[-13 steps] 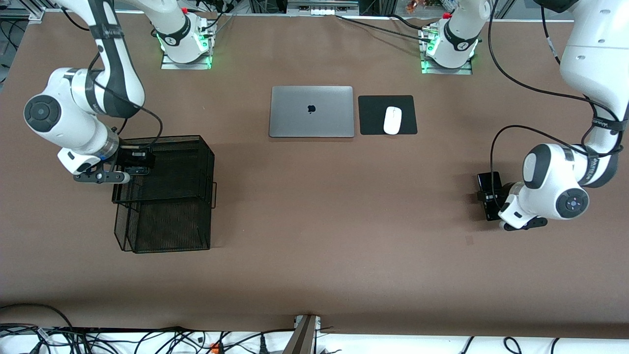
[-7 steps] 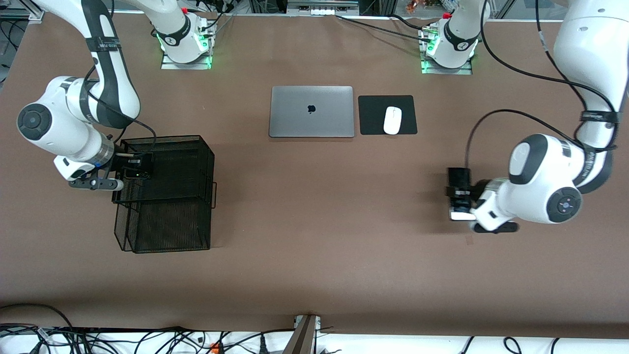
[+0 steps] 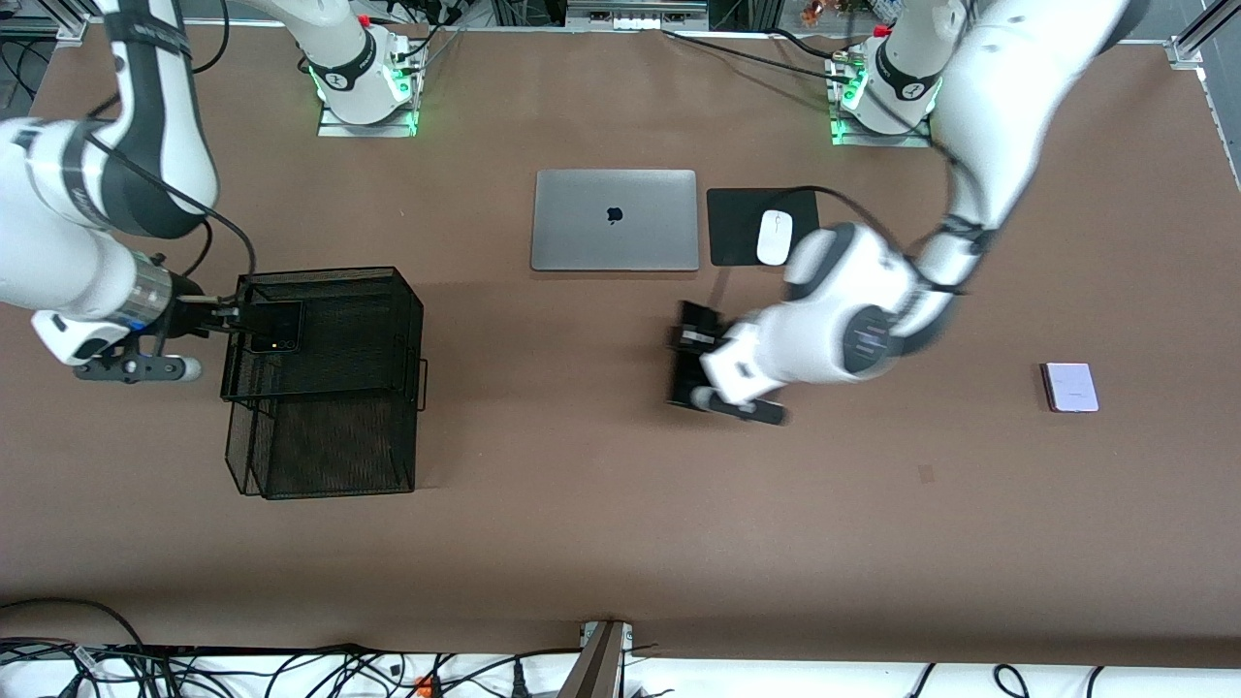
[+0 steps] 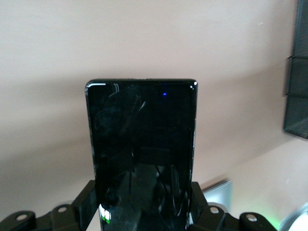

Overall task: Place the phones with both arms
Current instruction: 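Lower the flip phone into the mesh organizer with the right gripper, then take the black phone with the right gripper while the left gripper grasps the white phone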

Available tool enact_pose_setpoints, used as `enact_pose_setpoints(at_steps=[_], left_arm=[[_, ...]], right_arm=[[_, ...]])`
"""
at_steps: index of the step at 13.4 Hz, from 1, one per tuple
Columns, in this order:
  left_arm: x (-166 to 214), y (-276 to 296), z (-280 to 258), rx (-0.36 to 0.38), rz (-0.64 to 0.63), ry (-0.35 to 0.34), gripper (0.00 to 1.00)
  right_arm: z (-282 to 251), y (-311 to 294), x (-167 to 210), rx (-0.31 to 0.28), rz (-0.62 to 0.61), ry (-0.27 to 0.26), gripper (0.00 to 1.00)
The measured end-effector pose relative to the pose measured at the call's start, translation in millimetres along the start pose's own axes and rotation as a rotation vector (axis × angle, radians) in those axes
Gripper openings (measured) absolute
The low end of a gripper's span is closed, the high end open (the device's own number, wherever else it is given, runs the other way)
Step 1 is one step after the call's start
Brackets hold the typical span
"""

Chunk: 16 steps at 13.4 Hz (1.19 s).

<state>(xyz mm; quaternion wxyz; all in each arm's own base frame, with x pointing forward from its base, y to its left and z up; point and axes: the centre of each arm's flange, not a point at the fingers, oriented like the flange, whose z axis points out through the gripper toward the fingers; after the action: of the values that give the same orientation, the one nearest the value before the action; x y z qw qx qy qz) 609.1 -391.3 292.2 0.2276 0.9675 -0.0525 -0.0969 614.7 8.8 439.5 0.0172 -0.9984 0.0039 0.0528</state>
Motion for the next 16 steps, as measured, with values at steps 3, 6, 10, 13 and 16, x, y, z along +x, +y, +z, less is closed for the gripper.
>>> enact_pose_setpoints(at_steps=[3, 6, 10, 13, 16], left_arm=[[-9.2, 39.6, 72.0, -0.05, -0.053, 0.086, 0.8], [-17.5, 44.5, 144.8, -0.03, -0.05, 0.173, 0.8], [-26.0, 57.2, 173.0, -0.019, -0.059, 0.232, 0.85], [-13.6, 54.9, 152.1, -0.023, -0.068, 0.267, 1.0], [1.8, 36.9, 92.8, 0.042, -0.108, 0.192, 1.0]], right_arm=[[-23.3, -1.2, 0.2, -0.002, 0.022, -0.002, 1.0], [-23.0, -1.4, 0.4, -0.004, 0.031, -0.005, 1.0], [-19.1, -1.7, 1.7, -0.007, 0.036, -0.012, 1.0], [-19.0, -2.8, 1.8, -0.008, 0.034, -0.012, 1.0], [-18.9, -10.9, 1.9, -0.008, 0.031, -0.011, 1.0]])
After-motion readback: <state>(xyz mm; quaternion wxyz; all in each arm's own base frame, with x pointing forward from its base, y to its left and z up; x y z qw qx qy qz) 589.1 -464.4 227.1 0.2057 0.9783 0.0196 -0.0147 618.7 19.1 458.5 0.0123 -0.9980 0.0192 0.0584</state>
